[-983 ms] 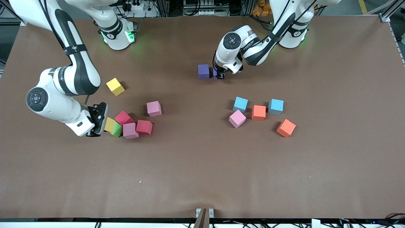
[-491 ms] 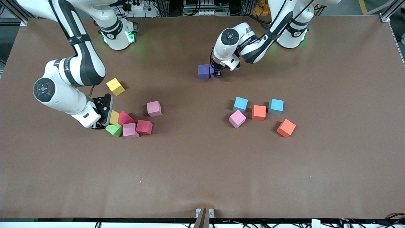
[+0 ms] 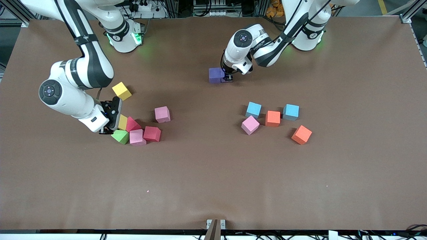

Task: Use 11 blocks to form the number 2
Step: 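Place the purple cube beside the other purple cube with the left gripper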

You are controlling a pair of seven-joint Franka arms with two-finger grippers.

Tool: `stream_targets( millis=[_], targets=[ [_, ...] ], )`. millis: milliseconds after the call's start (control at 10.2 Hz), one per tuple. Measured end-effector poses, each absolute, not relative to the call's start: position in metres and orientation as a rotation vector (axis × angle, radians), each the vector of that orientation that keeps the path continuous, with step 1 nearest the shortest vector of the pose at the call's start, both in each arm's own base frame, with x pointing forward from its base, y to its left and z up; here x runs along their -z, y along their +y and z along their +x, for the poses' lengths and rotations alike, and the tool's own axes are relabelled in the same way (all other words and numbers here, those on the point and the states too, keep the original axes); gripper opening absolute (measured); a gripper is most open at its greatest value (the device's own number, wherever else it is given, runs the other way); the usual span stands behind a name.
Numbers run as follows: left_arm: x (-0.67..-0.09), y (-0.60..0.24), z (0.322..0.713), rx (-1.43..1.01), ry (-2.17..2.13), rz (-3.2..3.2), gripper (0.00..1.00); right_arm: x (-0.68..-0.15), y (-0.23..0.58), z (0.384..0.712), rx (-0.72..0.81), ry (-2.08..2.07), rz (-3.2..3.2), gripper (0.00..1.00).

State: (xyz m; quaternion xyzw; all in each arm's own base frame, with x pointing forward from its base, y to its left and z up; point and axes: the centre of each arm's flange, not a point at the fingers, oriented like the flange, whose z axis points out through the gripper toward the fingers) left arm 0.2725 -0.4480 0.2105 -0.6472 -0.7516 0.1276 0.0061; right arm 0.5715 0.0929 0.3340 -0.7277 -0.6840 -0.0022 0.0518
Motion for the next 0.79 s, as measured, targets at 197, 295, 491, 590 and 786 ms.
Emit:
stream_targets(
  millis=[197,295,491,590,786],
  targets=[
    [-0.209,-0.45,0.27,-0.406,-2.349,-2.03,0.55,-0.334,0.11,0.569,0.008,-2.114,-2.185,0.56],
    [-0.208,-0.45,0.269,-0.407,-2.348,-2.03,0.56,-0.334,0.121,0.567,0.009,-2.136,-2.165,0.56],
    [-0.208,-0.45,0.269,-0.408,-2.347,-2.03,0.78,-0.333,0.138,0.562,0.007,-2.164,-2.136,0.56],
    [-0.208,-0.45,0.269,-0.409,-2.348,-2.03,0.96,-0.331,0.139,0.561,0.003,-2.165,-2.133,0.56],
    [-0.211,-0.451,0.271,-0.408,-2.353,-2.034,1.0,-0.329,0.14,0.559,-0.001,-2.166,-2.131,0.56]
  ],
)
